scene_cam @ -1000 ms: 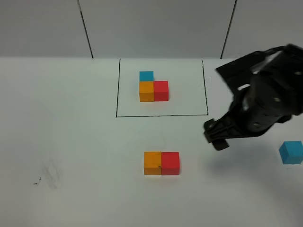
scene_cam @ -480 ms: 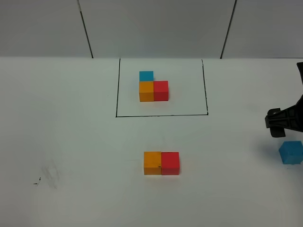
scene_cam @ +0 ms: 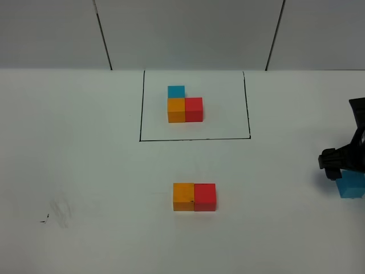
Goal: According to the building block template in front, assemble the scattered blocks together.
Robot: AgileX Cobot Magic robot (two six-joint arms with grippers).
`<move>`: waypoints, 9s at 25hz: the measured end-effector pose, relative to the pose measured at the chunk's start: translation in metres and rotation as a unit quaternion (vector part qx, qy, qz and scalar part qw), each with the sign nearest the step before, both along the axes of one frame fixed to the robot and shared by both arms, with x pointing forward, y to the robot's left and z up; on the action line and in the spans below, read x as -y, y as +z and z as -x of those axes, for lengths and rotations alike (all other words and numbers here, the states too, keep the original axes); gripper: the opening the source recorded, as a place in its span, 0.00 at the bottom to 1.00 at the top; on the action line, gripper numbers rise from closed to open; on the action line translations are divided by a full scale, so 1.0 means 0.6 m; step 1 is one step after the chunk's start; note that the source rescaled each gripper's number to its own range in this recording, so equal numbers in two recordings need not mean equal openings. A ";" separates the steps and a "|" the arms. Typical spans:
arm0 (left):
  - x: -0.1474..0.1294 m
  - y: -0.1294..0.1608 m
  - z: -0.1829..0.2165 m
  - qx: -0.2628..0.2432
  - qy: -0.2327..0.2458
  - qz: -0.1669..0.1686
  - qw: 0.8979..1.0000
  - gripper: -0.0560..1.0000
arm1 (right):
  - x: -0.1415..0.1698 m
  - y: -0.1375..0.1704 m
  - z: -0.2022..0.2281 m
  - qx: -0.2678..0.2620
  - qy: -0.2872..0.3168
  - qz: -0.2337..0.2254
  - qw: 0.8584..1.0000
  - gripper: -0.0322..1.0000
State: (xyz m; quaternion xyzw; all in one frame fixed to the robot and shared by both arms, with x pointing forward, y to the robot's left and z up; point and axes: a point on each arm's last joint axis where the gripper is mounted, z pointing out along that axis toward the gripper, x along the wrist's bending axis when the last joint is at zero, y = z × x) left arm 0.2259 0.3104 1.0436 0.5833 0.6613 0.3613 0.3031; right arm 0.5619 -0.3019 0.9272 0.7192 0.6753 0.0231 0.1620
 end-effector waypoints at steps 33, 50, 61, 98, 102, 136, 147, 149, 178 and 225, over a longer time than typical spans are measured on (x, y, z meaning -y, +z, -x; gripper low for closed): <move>0.000 0.000 0.000 0.000 0.000 0.000 1.000 0.62 | 0.005 -0.062 -0.008 -0.042 0.021 -0.029 0.998 0.17; 0.000 0.000 0.000 0.000 0.000 0.000 1.000 0.62 | -0.052 0.063 0.003 0.033 -0.062 -0.104 0.992 0.03; 0.000 0.000 0.000 0.000 0.000 0.000 1.000 0.62 | -0.315 0.132 -0.048 0.026 0.031 -0.127 0.991 0.03; 0.000 0.000 0.000 0.000 0.000 0.000 1.000 0.62 | -0.515 0.017 -0.054 0.004 0.027 -0.077 0.997 0.03; 0.000 0.000 0.000 0.000 0.000 0.000 1.000 0.62 | -0.516 0.008 -0.053 -0.005 0.024 -0.078 0.997 0.03; 0.000 0.000 0.000 0.000 0.000 0.000 1.000 0.62 | -0.521 -0.056 -0.051 -0.043 -0.013 -0.069 0.997 0.03; 0.000 0.000 0.000 0.000 0.000 0.000 1.000 0.62 | -0.522 -0.059 -0.052 -0.042 -0.012 -0.072 0.996 0.03; 0.000 0.000 0.000 0.000 0.000 0.000 1.000 0.62 | -0.522 -0.059 -0.052 -0.042 -0.011 -0.071 0.997 0.03; 0.000 0.000 0.000 0.000 0.000 0.000 1.000 0.62 | -0.524 -0.059 -0.053 -0.035 -0.023 -0.081 0.996 0.23; 0.000 0.000 0.000 0.000 0.000 0.000 1.000 0.62 | 0.046 0.655 0.220 0.377 0.016 0.192 0.906 0.95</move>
